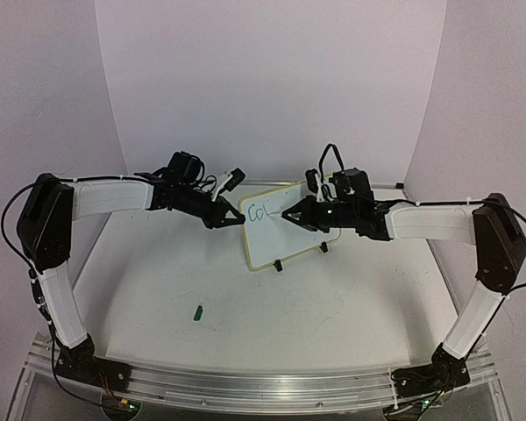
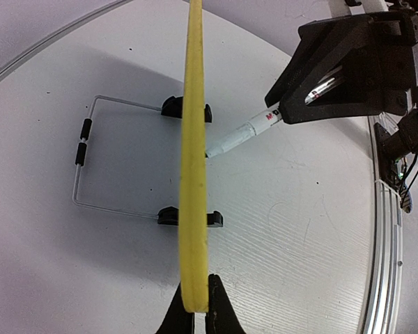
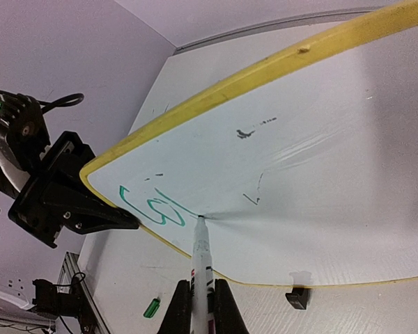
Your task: Write a sentence on the whiteboard
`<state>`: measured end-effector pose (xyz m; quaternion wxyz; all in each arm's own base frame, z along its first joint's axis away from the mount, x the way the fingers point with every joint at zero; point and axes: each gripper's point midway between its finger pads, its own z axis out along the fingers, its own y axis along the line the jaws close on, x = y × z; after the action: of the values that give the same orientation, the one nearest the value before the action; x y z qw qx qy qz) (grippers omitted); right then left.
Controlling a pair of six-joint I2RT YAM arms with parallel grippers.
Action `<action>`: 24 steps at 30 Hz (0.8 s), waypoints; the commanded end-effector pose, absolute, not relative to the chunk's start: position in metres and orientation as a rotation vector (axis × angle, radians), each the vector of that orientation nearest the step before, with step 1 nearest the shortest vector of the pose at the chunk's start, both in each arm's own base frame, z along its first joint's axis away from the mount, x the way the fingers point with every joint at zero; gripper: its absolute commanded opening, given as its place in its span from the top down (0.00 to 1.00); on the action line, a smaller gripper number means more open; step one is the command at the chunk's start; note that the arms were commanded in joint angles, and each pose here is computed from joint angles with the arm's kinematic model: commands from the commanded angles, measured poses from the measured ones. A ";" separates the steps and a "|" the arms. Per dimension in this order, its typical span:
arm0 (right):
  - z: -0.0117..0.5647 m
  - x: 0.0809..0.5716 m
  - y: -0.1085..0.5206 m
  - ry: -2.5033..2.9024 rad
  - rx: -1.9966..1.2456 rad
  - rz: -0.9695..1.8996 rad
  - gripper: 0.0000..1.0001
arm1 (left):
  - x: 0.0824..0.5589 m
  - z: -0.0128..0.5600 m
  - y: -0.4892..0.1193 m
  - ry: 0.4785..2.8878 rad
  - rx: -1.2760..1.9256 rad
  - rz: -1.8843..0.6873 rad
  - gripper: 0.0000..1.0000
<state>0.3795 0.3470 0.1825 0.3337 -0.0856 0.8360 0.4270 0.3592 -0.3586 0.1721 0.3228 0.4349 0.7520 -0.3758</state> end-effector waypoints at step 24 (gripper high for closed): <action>0.244 0.399 0.336 2.028 -0.181 1.087 1.00 | 0.362 0.176 -0.364 1.958 1.161 -0.968 1.00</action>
<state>0.3849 0.3438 0.1921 0.3444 -0.0795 0.8345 0.4228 0.3599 -0.3590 0.1733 0.3235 0.4347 0.7518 -0.3758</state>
